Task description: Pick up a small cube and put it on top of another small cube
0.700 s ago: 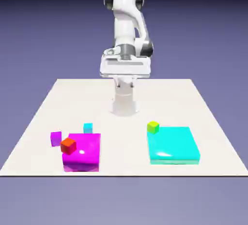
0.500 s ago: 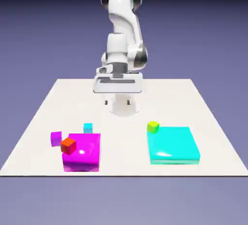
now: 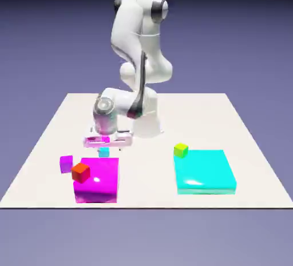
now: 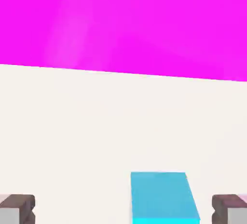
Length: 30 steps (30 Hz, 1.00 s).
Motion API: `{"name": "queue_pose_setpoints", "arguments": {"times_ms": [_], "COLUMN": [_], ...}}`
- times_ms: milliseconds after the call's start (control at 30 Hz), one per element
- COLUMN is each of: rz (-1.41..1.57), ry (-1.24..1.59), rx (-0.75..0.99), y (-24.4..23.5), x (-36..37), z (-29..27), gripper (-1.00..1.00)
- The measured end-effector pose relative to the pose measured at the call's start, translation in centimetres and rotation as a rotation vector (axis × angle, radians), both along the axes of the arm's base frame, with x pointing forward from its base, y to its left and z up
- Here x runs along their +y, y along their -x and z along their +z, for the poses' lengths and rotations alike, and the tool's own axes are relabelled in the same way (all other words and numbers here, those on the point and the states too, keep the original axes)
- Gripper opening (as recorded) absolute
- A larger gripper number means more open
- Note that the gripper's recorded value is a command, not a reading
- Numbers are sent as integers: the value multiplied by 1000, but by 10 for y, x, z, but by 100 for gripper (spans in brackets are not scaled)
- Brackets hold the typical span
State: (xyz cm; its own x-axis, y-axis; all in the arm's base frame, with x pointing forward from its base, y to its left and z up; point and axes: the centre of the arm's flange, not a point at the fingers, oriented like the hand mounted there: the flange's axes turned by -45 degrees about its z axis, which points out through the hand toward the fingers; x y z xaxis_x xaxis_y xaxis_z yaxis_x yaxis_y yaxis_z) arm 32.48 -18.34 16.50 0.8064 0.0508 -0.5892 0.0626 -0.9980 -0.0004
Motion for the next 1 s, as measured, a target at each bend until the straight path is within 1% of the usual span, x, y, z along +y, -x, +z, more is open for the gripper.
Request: {"name": "queue_pose_setpoints", "arguments": {"times_ms": [33, 67, 200, 233, 300, 467, 667, 833, 967, 1000], "rz": [-4, -4, -4, -4, -4, 0, 238, 449, 458, 458], "ry": [3, 3, 3, 3, 2, 0, -5, 9, 11, 11], "rx": [39, 39, 39, 39, 39, 38, 15, 36, 38, 38], "y": [6, 6, 31, 37, 37, 5, -40, -76, -52, -51], "x": [-6, -6, -8, -8, -8, -7, -66, -112, -128, -129], "z": [-4, -4, -53, -63, -63, -3, 21, 51, -4, -7], "gripper": [0, 0, 0, -100, -100, -100, -100, -100, -100, 100]}}
